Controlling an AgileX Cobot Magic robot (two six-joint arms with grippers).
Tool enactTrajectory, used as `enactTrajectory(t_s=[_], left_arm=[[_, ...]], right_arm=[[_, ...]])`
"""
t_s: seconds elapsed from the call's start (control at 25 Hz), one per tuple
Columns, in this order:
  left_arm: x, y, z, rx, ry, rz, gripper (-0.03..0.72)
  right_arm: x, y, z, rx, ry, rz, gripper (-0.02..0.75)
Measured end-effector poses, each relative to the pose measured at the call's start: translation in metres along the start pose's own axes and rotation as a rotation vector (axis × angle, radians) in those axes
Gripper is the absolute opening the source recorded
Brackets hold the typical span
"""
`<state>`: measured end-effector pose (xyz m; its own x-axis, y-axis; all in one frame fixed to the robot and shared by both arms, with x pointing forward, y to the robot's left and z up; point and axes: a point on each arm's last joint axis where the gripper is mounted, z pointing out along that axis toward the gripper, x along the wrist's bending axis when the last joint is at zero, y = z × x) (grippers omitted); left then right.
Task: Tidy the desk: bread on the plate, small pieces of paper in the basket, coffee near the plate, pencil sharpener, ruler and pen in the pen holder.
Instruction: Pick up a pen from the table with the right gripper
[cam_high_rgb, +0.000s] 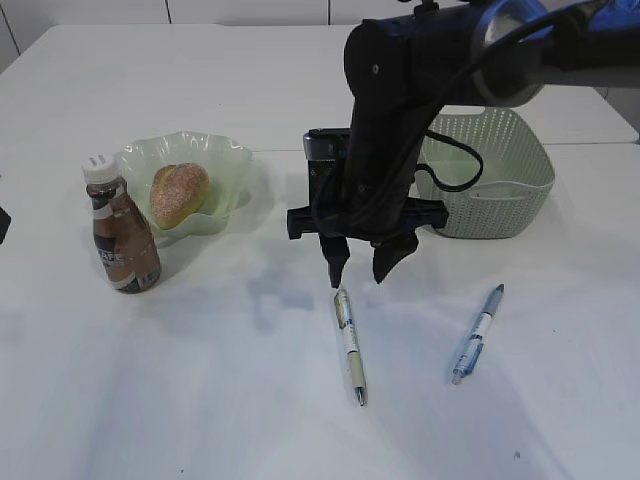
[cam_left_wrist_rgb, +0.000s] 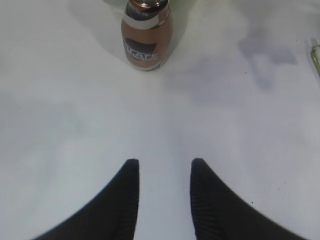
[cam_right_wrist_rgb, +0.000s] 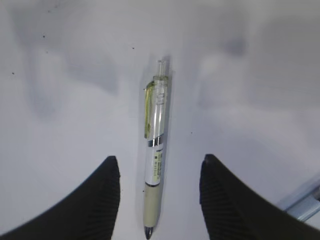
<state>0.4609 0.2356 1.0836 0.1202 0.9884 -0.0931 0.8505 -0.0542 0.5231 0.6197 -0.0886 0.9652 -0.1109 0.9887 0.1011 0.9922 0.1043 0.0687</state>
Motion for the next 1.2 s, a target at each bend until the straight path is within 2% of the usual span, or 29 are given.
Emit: enactTrajectory(t_s=[0.28,0.48,0.92,1.2], left_arm=[[0.0,0.0,0.0,-0.002,0.0,0.0,0.239],[0.0,0.001,0.0,-0.006,-0.001,0.0,0.239],[0.0,0.001,0.0,-0.014,-0.003,0.0,0.239],[0.0,0.001,0.0,-0.016,-0.003,0.0,0.239]], right_arm=[[-0.01,0.006,0.008,0.024,0.039,0.038,0.419],[-0.014,0.008,0.017,0.039,0.034,0.028,0.419],[-0.005,0.005,0.03,0.044,-0.02,-0.021,0.419],[0.0,0.006,0.035,0.018,-0.022,-0.007,0.419]])
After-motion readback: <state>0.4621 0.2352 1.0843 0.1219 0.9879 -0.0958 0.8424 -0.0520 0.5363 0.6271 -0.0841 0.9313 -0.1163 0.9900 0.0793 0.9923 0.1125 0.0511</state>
